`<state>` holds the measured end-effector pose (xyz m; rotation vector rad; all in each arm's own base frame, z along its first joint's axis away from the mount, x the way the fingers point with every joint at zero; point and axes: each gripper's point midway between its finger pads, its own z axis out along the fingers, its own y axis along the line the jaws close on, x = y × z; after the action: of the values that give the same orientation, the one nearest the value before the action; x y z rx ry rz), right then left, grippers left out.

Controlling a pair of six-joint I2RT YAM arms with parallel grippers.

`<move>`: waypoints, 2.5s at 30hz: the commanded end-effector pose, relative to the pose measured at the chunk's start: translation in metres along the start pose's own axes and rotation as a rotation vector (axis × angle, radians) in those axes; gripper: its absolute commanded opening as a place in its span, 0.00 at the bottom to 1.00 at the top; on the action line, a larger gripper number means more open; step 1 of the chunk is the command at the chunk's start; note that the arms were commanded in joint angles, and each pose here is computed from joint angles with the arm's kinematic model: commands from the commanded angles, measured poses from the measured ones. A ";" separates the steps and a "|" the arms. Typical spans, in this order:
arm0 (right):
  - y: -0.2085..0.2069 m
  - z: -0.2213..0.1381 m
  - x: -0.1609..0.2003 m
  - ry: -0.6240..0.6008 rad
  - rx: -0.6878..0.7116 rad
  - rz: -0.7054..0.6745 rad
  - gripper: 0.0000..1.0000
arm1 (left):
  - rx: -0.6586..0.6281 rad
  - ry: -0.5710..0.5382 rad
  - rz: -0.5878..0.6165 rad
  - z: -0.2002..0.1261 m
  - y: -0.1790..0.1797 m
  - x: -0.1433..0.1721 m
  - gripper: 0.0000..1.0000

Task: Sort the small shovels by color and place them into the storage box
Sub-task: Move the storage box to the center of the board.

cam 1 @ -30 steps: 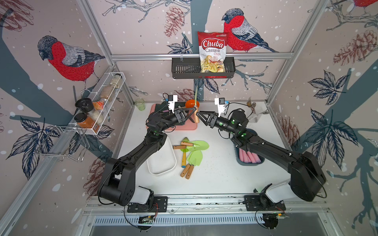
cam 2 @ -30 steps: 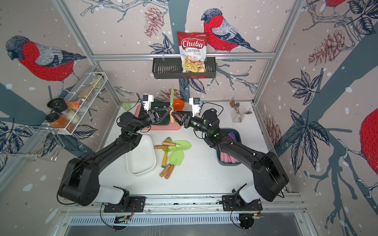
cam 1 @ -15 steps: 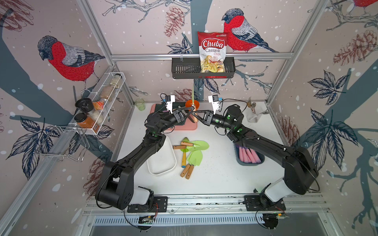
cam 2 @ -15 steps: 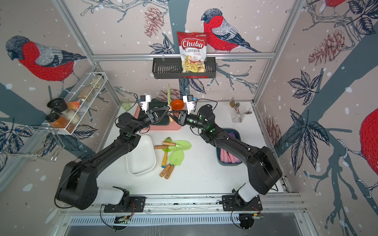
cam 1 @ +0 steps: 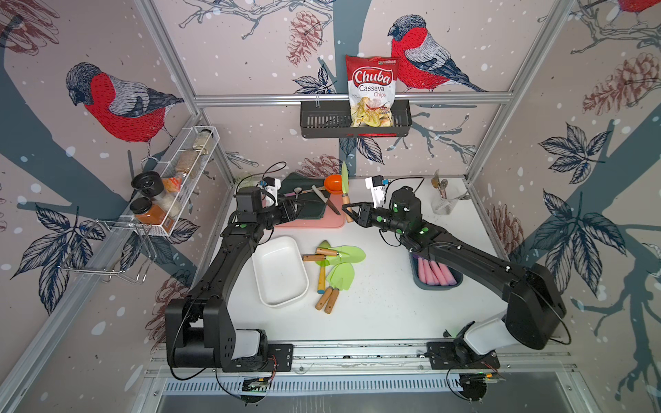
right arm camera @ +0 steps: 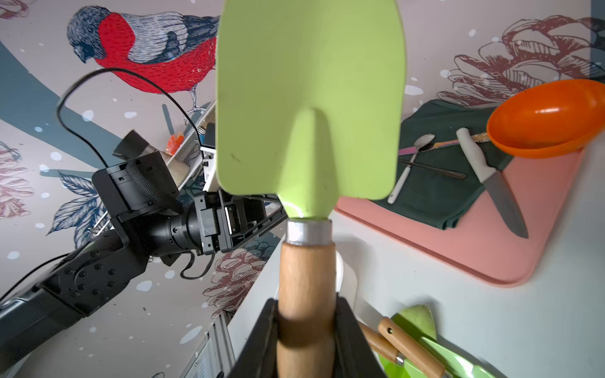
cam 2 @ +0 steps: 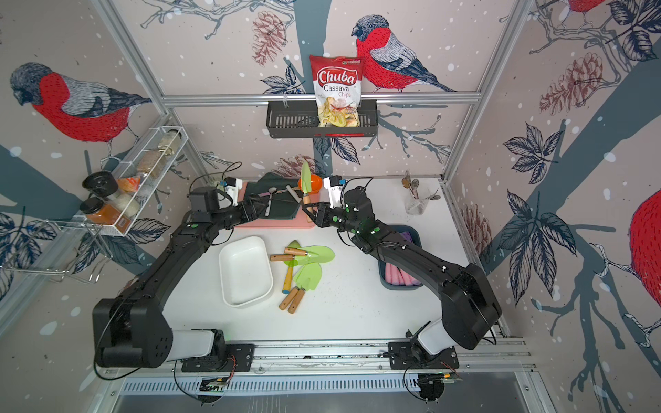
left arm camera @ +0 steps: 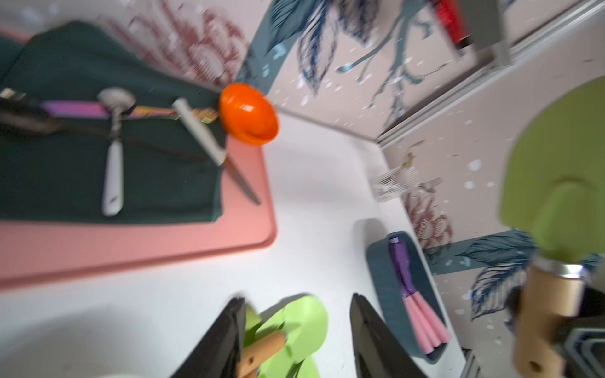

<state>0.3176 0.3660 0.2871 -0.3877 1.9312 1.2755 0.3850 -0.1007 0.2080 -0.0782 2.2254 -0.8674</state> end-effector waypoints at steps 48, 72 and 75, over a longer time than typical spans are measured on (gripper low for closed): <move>-0.038 -0.047 0.057 -0.029 0.383 0.146 0.04 | -0.143 0.193 -0.157 0.049 0.003 0.056 0.73; -0.021 0.035 0.112 0.229 0.427 0.243 0.05 | -0.218 0.370 -0.489 0.016 0.039 0.174 0.75; -0.021 0.049 0.126 0.274 0.478 0.283 0.05 | -0.186 0.370 -0.526 0.019 0.035 0.175 0.74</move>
<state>0.2727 0.4205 0.1855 -0.1219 2.4272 0.9821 0.2729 -0.1273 0.0632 -0.6387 2.7179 -0.9043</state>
